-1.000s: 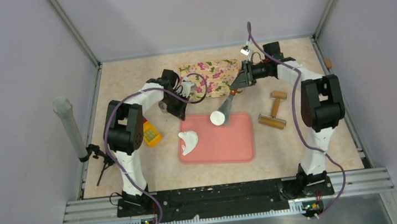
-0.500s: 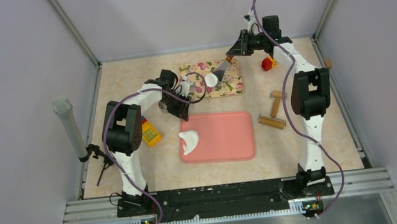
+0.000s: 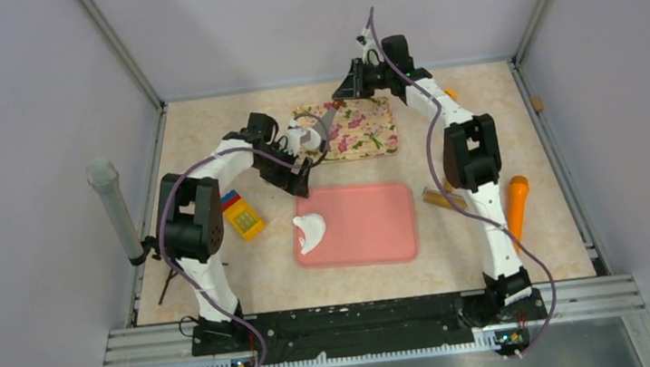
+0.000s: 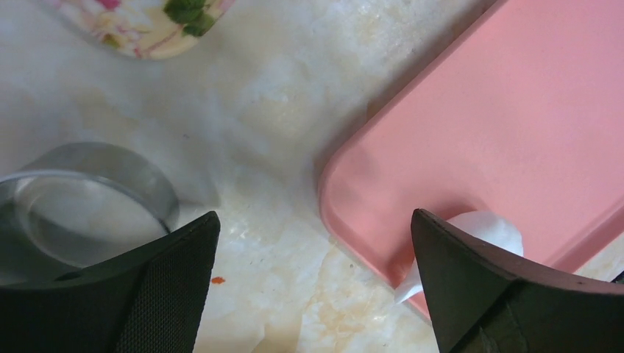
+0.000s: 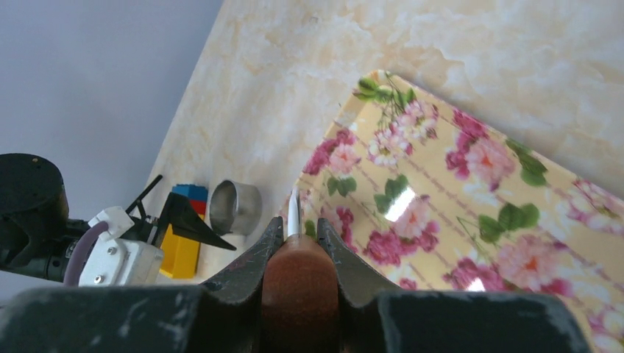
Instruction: Roll out the dumpling wrappers from the dough
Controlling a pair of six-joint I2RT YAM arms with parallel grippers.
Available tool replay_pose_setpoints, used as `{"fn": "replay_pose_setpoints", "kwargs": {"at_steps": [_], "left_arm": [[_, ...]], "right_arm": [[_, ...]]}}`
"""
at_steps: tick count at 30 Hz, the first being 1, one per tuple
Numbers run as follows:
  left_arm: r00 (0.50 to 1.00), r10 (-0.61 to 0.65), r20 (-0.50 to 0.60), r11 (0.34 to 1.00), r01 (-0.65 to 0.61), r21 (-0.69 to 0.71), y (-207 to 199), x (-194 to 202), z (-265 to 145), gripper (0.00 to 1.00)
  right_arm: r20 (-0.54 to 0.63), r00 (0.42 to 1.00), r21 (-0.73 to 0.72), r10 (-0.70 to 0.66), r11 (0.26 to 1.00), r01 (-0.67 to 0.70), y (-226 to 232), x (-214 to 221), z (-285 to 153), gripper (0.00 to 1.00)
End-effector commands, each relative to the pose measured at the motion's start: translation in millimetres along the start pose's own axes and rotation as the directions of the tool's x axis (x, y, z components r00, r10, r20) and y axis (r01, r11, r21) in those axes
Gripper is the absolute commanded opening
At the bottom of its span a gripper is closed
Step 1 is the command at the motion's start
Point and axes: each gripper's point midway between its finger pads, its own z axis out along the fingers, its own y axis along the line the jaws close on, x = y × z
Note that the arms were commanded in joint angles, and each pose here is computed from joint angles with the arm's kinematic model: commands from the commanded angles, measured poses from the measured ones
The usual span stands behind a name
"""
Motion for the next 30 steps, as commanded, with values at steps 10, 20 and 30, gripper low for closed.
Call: {"fn": "replay_pose_setpoints", "kwargs": {"at_steps": [10,20,30], "left_arm": [[0.989,0.003,0.147,1.000,-0.005,0.007,9.6,-16.7,-44.5,0.99],[0.986,-0.006,0.164,1.000,0.005,0.004,11.5,-18.1,-49.1,0.99],[0.986,-0.016,0.167,1.000,0.015,0.009,13.6,-17.1,-46.3,0.99]], "right_arm": [[0.070,0.991,0.013,-0.111,0.994,0.110,26.9,-19.3,27.8,0.00],[0.014,0.992,0.109,-0.123,0.987,0.121,5.3,-3.1,24.1,0.00],[-0.027,0.972,0.259,-0.234,0.937,0.233,-9.0,-11.3,8.9,0.00]]}}
